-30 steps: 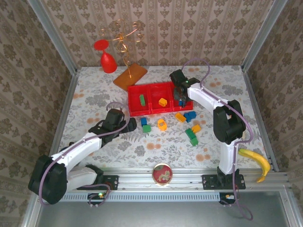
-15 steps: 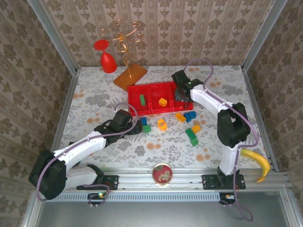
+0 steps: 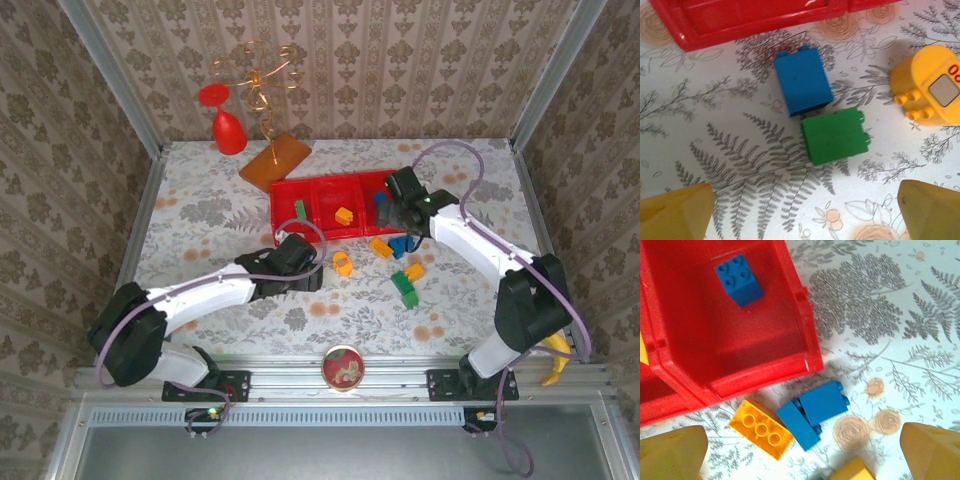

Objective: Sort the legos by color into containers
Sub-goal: Pick up the lego from the center of the table.

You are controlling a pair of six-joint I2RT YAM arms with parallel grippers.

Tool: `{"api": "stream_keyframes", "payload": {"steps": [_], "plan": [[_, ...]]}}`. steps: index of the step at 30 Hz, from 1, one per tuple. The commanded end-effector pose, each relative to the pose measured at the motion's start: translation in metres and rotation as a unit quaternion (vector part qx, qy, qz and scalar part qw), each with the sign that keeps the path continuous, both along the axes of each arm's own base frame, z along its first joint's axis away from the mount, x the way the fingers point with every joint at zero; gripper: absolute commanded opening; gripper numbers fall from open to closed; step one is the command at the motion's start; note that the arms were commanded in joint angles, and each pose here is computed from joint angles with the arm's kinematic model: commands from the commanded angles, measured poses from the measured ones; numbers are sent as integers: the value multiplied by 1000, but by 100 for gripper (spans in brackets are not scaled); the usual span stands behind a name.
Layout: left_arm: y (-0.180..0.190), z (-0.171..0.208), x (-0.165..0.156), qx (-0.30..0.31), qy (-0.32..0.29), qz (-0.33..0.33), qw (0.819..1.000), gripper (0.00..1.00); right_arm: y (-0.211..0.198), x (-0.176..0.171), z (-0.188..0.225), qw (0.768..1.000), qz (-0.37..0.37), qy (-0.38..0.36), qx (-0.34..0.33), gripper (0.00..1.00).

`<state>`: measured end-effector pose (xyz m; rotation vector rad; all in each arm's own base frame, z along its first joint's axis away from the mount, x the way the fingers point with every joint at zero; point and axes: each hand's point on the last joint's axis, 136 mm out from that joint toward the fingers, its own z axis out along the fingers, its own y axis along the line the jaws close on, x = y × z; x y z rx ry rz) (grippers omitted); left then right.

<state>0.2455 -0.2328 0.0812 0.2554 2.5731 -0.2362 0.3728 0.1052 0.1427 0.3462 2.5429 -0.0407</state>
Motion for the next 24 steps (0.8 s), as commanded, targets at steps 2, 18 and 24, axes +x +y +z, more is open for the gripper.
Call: {"api": "stream_keyframes", "payload": {"steps": [2, 18, 24], "plan": [[-6, -1, 4, 20, 10, 18, 1000, 92, -8, -12, 7, 1000, -18, -13, 12, 100], [-25, -23, 14, 57, 45, 37, 997, 80, -15, -22, 5, 1000, -9, -2, -7, 100], [-23, -32, 21, 57, 52, 55, 995, 80, -17, -22, 7, 1000, -10, -4, -8, 100]]}}
